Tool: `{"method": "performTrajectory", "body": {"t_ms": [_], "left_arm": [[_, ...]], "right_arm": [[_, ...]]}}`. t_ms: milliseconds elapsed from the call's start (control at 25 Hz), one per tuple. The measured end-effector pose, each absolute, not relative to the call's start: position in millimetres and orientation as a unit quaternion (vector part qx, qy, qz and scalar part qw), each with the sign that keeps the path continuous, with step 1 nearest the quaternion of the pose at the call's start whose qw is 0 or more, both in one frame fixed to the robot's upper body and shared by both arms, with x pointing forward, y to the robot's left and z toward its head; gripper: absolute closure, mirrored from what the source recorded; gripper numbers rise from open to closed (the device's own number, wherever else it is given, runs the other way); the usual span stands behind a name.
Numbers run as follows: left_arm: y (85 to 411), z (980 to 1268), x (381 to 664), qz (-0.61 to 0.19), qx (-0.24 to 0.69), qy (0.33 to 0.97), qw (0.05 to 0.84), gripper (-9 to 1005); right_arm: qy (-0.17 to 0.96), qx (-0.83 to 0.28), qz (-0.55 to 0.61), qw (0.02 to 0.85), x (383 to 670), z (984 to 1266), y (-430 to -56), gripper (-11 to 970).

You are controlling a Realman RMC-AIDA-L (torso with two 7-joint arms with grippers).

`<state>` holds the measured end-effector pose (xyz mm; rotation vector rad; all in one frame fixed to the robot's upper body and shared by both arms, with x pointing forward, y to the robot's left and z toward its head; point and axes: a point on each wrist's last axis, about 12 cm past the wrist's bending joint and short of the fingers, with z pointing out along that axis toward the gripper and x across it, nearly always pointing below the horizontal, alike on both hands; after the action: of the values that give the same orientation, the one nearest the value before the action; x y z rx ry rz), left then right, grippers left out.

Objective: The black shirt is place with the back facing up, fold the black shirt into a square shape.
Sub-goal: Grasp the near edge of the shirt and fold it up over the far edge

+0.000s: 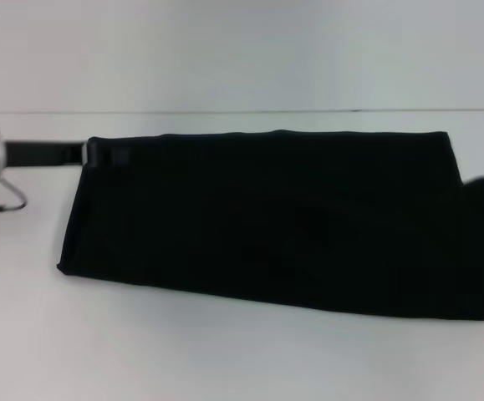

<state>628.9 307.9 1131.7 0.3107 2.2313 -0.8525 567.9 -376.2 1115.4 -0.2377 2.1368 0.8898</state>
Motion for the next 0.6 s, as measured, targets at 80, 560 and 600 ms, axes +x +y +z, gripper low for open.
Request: {"method": "performTrajectory", "body": {"t_ms": [80, 560, 600], "left_arm": [[299, 1131, 642, -0.308, 0.112, 0.869, 0.372, 980], [266, 1116, 682, -0.166, 0.064, 0.879, 0.442, 953], [265, 1117, 682, -0.160, 0.065, 0.879, 0.444, 951]], "right_arm": [[0.851, -0.084, 0.335, 0.396, 586, 1116, -369, 912], [0.884, -0.072, 0.202, 0.416, 656, 1106, -323, 913], [0.884, -0.073, 0.195, 0.419, 660, 1107, -321, 913]]}}
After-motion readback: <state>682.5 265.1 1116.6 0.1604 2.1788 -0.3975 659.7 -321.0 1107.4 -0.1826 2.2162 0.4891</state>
